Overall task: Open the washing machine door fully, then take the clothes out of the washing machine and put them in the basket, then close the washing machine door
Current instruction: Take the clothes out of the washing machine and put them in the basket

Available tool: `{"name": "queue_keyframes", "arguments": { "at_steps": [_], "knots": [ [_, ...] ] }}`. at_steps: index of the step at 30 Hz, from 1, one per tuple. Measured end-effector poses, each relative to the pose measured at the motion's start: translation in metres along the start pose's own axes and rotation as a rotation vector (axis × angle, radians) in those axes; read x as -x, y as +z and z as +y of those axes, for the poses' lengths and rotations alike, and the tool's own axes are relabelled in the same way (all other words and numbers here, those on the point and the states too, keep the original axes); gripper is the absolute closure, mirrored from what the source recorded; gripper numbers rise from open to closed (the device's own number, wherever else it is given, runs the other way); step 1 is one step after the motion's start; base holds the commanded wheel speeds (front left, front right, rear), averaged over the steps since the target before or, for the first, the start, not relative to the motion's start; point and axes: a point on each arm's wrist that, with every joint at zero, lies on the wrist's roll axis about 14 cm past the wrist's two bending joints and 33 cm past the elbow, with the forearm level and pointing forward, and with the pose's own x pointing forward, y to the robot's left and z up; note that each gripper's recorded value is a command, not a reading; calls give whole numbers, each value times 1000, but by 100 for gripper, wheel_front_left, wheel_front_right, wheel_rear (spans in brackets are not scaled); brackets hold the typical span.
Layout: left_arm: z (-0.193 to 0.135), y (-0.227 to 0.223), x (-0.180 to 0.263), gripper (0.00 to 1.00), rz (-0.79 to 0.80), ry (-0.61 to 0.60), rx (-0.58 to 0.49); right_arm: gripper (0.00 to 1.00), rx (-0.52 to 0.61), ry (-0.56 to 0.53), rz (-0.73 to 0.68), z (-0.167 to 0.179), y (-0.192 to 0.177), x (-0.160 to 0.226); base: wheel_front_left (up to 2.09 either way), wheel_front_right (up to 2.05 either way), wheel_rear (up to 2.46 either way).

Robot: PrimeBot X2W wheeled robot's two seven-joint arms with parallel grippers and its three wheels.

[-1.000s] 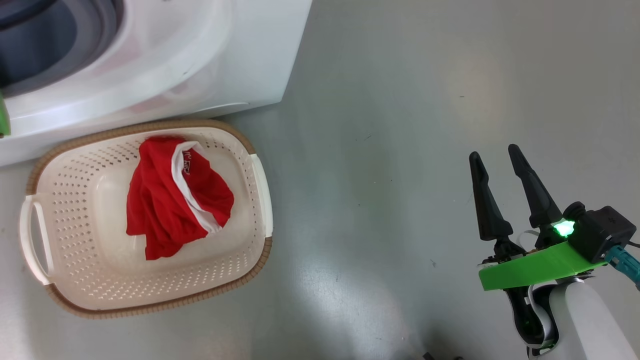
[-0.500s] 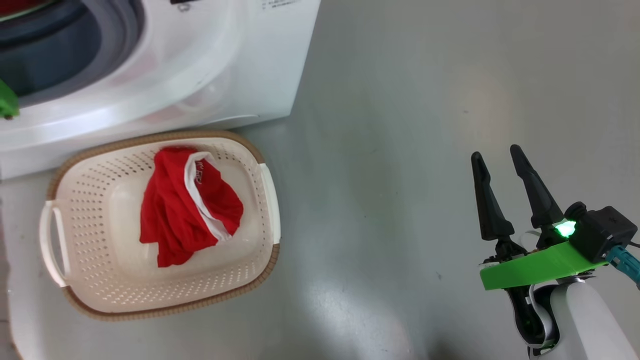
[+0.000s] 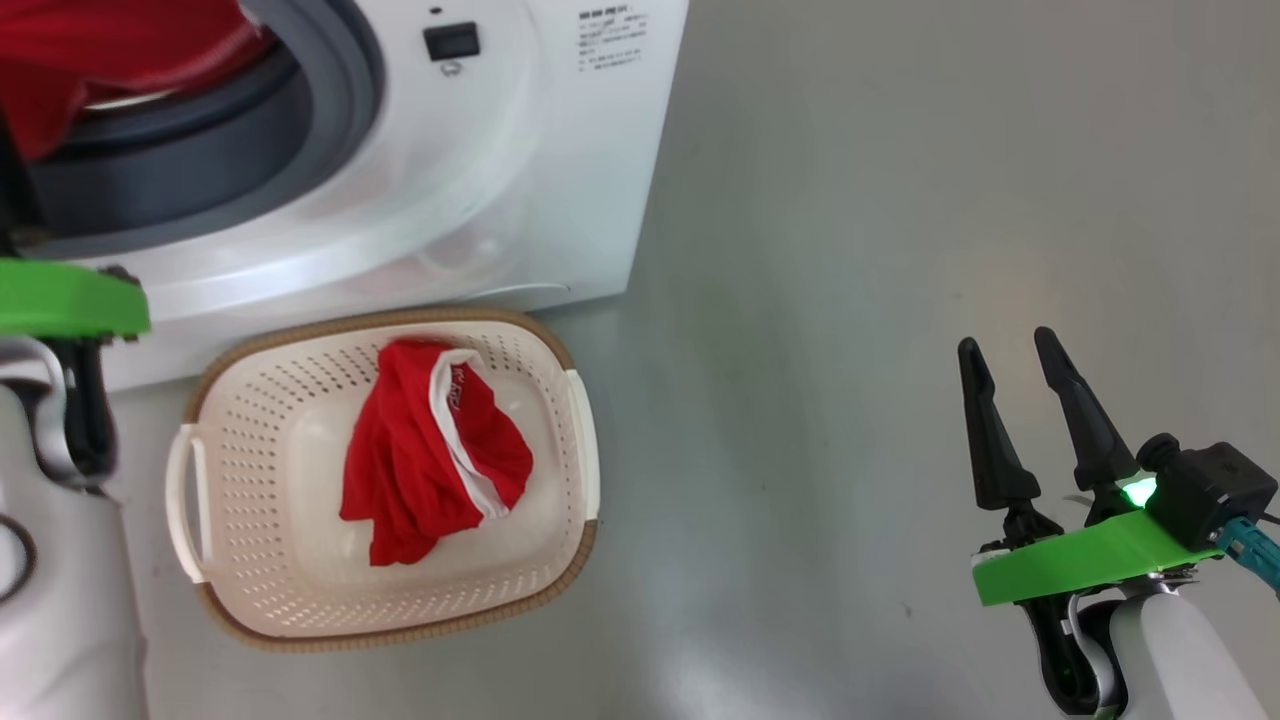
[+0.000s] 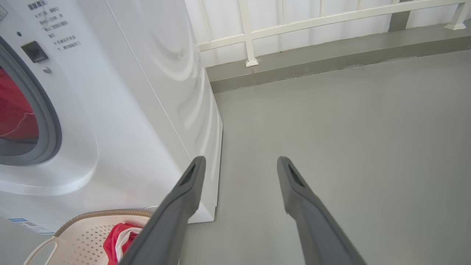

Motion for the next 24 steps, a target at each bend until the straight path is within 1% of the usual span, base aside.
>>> {"name": "queue_keyframes", "arguments": {
  "at_steps": [6, 15, 24],
  "knots": [
    [1, 30, 24, 100, -75, 7, -7, 0, -7, 14, -15, 6, 6, 6, 0, 0, 0],
    [-3, 61, 59, 100, -155, 2, -5, 0, -13, 28, -30, 11, 13, 13, 0, 0, 0],
    [-2, 111, 83, 100, -302, -1, -7, 0, -17, 41, -38, 16, 15, 13, 0, 0, 0]
  ]
}}
